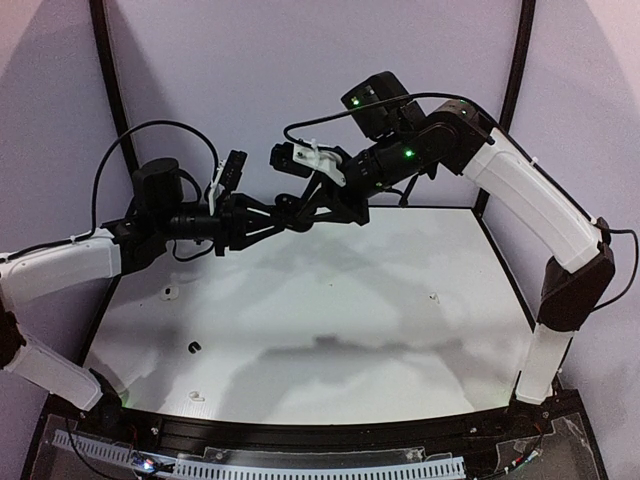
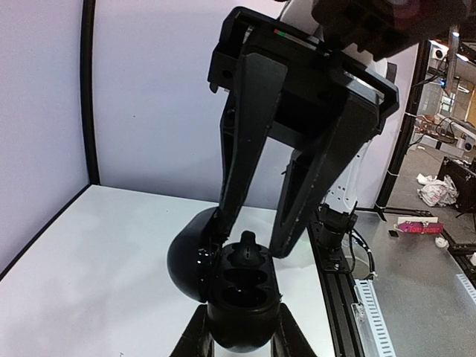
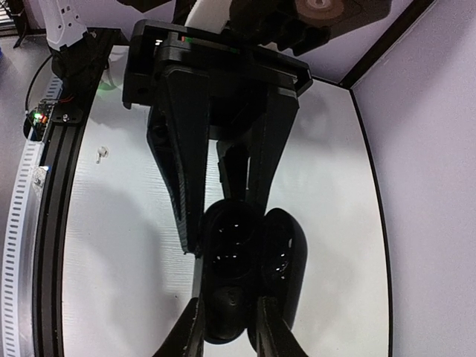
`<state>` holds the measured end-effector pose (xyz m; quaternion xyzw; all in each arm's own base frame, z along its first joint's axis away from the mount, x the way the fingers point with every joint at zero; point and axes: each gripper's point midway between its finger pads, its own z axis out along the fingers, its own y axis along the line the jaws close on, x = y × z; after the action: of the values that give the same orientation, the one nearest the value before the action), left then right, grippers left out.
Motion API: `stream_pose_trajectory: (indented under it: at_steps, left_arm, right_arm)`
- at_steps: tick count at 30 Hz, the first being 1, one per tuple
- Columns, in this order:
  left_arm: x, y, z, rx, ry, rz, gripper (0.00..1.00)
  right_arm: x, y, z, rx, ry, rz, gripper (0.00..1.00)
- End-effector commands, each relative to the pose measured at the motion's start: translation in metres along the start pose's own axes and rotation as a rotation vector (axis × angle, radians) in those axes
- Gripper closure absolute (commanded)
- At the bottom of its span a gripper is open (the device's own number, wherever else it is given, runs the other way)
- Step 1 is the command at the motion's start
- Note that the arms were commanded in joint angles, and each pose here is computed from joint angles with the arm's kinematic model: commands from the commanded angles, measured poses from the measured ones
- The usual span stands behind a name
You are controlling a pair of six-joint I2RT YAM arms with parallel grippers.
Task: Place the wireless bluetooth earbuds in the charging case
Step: Insert the right earbud into the right side groove of the charging case.
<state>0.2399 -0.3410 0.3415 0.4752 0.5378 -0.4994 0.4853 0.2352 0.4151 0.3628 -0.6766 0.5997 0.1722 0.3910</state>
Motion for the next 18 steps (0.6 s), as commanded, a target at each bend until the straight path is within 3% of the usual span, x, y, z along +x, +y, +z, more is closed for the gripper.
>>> stream_pose_trajectory:
  at_steps: [1, 5, 18]
  left_arm:
    - [-0.023, -0.013, -0.006, 0.021, -0.068, 0.072, 0.99]
    - [-0.023, -0.009, -0.008, -0.003, -0.078, 0.062, 0.99]
    - [-0.023, -0.005, -0.011, -0.025, -0.08, 0.044, 0.99]
  right_arm:
    - [-0.015, -0.004, -0.006, 0.025, -0.047, -0.009, 0.75]
    - [-0.03, -0.009, -0.022, 0.058, -0.114, -0.007, 0.73]
    - [-0.04, -0.013, -0.033, 0.093, -0.158, -0.012, 0.67]
